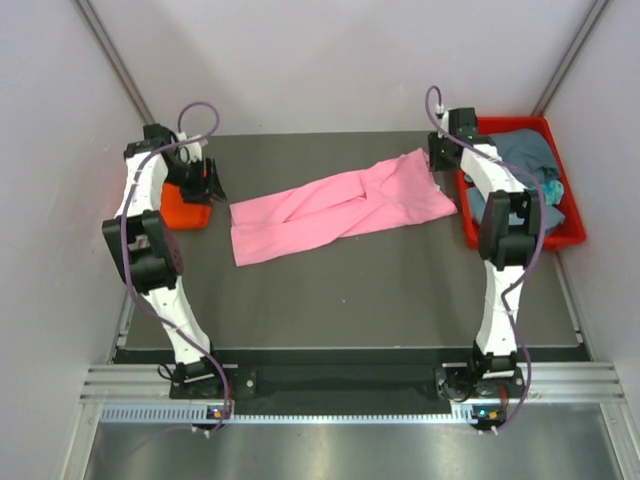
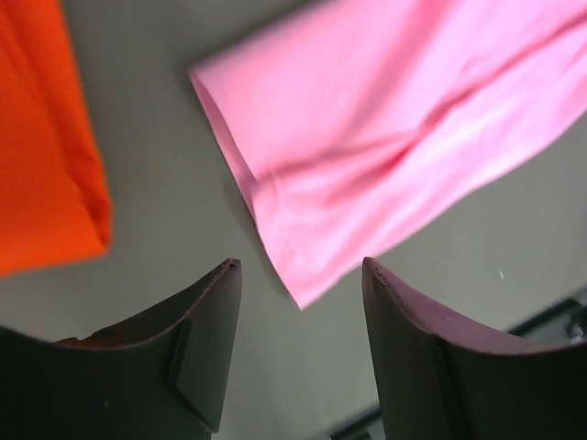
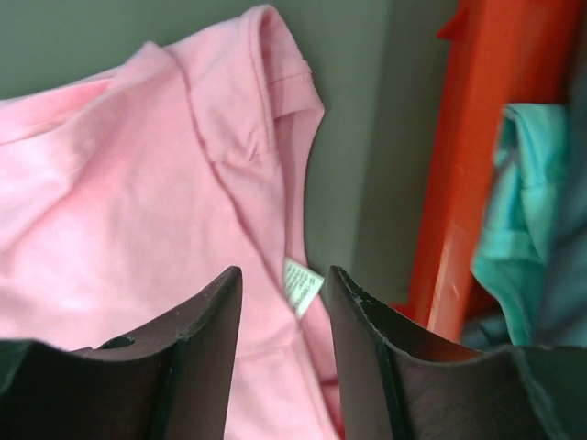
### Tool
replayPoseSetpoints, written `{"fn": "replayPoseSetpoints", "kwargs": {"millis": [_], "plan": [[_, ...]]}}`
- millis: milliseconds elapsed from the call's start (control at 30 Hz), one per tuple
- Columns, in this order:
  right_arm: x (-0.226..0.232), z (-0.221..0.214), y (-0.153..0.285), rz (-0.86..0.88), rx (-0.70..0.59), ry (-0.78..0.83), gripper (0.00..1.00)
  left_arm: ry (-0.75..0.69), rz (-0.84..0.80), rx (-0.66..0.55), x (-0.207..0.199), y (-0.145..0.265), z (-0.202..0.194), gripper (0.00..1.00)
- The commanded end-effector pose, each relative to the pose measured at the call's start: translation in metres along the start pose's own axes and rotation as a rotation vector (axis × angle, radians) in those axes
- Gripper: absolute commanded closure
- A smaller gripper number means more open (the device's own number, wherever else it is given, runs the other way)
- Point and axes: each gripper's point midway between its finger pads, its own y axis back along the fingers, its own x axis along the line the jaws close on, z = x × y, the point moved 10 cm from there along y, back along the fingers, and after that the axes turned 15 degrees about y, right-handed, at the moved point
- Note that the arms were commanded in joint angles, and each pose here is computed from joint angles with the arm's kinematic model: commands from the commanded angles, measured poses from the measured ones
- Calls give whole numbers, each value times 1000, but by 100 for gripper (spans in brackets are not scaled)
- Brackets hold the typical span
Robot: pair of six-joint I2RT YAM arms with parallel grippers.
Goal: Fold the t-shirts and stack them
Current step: Fold the tshirt
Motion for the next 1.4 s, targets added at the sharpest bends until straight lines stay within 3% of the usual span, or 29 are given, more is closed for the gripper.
{"fn": "replayPoseSetpoints", "kwargs": {"millis": [0,267,600,867,1133,1367], "plan": [[0,27,64,-4,-114,-13,56,-20,26,-53,9,-17,29,40],[36,-34,104,200,-6,-144,55,-15,22,-64,26,-56,62,40],[55,-101,106,284,143,-213,53,11,-12,-28,43,-90,68,43],[54,-109,93,272,157,-208,52,16,-33,5,43,-103,64,51],[46,-101,85,251,137,-199,52,28,-84,11,37,-103,64,48],[44,-102,85,228,142,-186,52,26,-124,46,30,-114,59,71]]}}
